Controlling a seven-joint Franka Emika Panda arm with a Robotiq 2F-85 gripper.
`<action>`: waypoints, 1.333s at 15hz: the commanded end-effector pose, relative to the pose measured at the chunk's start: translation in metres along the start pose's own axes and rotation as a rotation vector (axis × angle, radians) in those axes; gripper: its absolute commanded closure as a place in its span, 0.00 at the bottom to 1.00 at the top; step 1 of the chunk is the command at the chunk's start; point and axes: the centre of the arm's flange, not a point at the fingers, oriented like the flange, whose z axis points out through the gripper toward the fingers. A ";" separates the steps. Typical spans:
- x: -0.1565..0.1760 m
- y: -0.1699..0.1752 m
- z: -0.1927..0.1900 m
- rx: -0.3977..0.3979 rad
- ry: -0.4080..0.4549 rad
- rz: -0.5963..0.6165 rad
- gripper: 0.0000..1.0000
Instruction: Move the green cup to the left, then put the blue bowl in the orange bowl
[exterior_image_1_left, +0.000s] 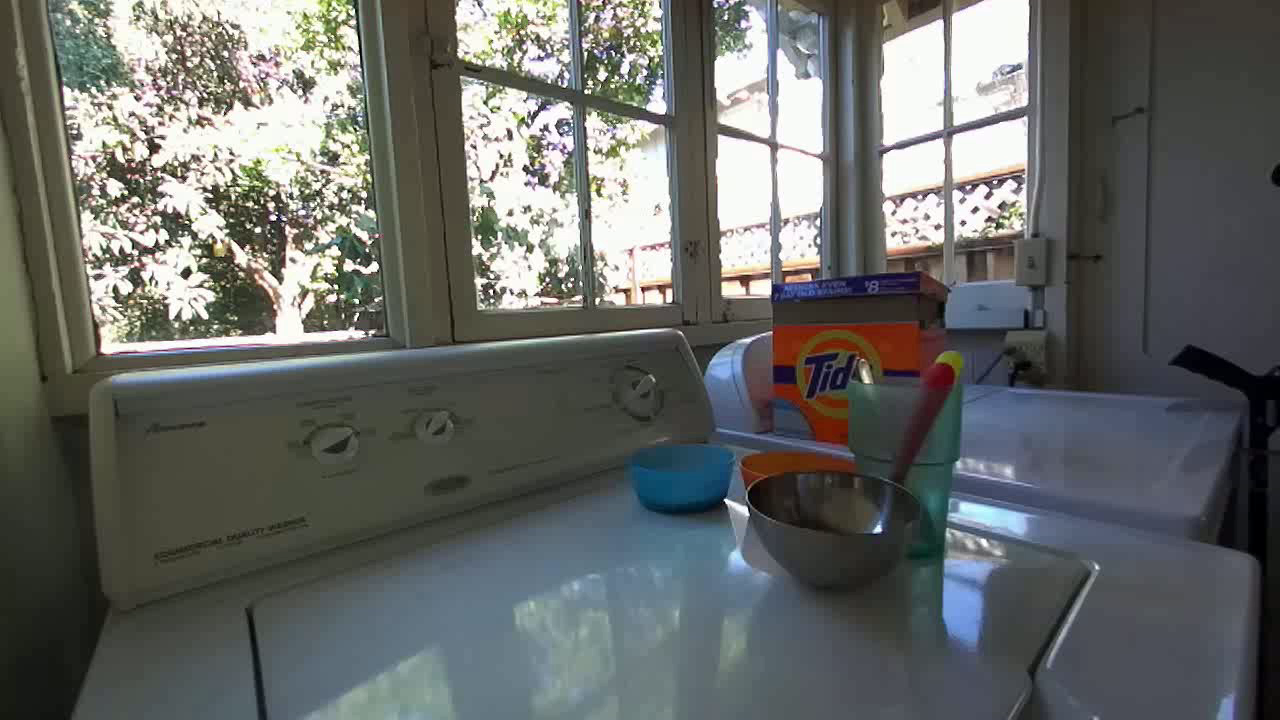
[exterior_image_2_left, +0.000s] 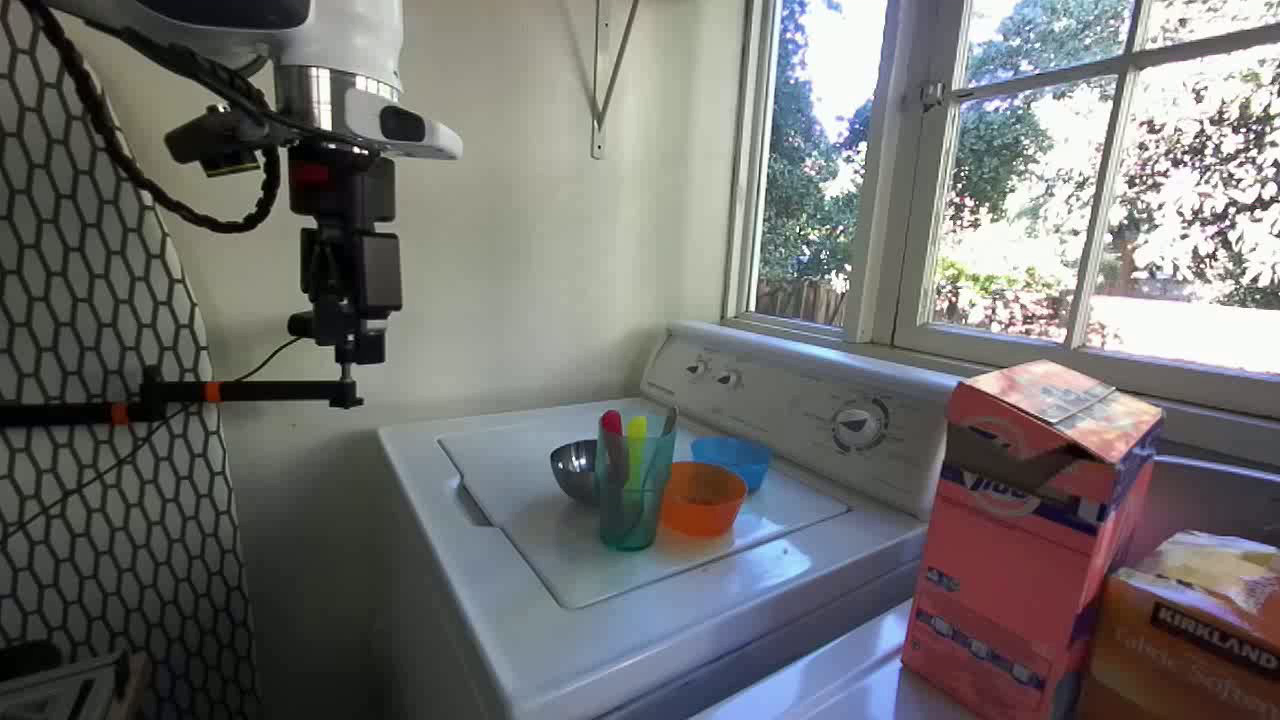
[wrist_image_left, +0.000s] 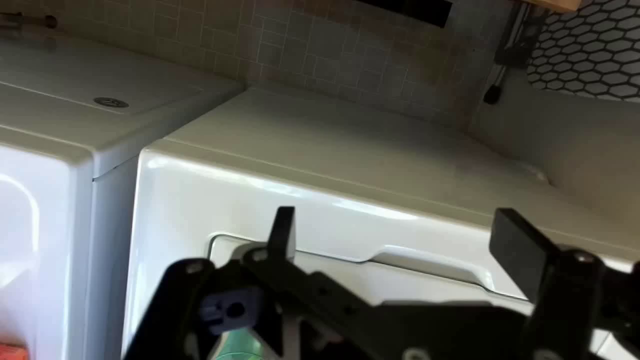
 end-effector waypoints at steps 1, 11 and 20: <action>0.000 0.000 0.000 0.000 0.000 0.000 0.00; 0.002 0.003 -0.003 0.008 0.007 0.016 0.00; 0.057 0.071 -0.030 -0.017 0.193 0.359 0.00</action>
